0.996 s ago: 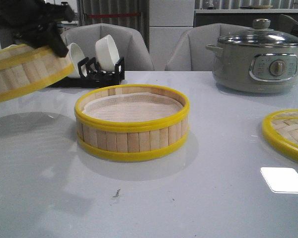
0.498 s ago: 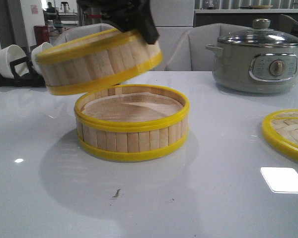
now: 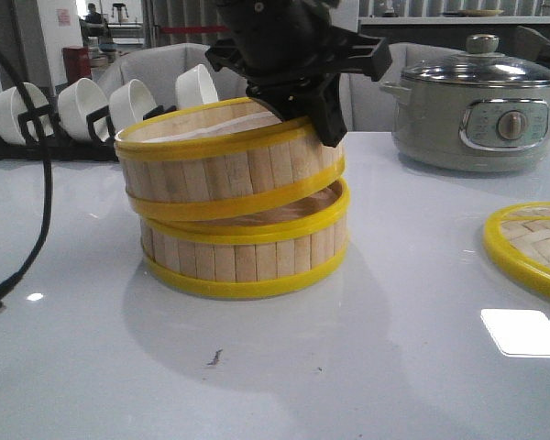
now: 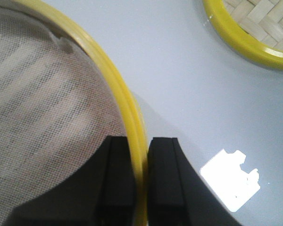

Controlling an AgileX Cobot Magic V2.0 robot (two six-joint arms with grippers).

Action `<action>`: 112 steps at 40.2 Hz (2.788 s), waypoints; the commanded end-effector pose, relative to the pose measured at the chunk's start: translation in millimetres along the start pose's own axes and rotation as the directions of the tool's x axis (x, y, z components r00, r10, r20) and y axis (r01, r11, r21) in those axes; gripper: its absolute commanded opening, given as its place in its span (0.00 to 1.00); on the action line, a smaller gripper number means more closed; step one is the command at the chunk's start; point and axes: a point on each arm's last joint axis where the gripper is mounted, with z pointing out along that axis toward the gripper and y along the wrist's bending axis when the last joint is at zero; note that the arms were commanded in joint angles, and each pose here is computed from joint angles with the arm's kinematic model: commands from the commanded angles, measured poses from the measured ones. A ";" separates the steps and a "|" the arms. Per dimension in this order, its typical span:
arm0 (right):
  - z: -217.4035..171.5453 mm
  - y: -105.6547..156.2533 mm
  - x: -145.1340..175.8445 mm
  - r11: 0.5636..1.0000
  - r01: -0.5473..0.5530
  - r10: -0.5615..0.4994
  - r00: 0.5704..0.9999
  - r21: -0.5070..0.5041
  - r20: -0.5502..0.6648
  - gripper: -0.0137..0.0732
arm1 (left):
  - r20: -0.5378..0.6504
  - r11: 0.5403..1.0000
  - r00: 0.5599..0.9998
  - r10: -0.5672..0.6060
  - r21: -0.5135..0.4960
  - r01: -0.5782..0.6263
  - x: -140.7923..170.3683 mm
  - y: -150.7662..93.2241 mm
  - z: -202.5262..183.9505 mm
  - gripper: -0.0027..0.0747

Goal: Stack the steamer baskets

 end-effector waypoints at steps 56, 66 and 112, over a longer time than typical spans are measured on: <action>-6.9 1.0 -15.3 1.000 0.003 -0.002 0.995 -0.013 0.099 0.59 | 0.106 0.995 0.992 -0.075 0.071 0.067 -15.8 -8.6 0.3 0.57; -6.9 1.0 -15.3 1.000 0.003 -0.002 0.995 -0.013 0.099 0.59 | 0.147 0.996 0.988 -0.055 0.072 0.044 -28.0 -11.4 -29.0 0.60; -7.1 1.3 -17.0 1.000 0.003 -0.001 0.993 -0.017 0.118 0.59 | 0.712 0.829 0.694 -0.109 -0.320 0.459 105.0 100.0 -310.2 0.15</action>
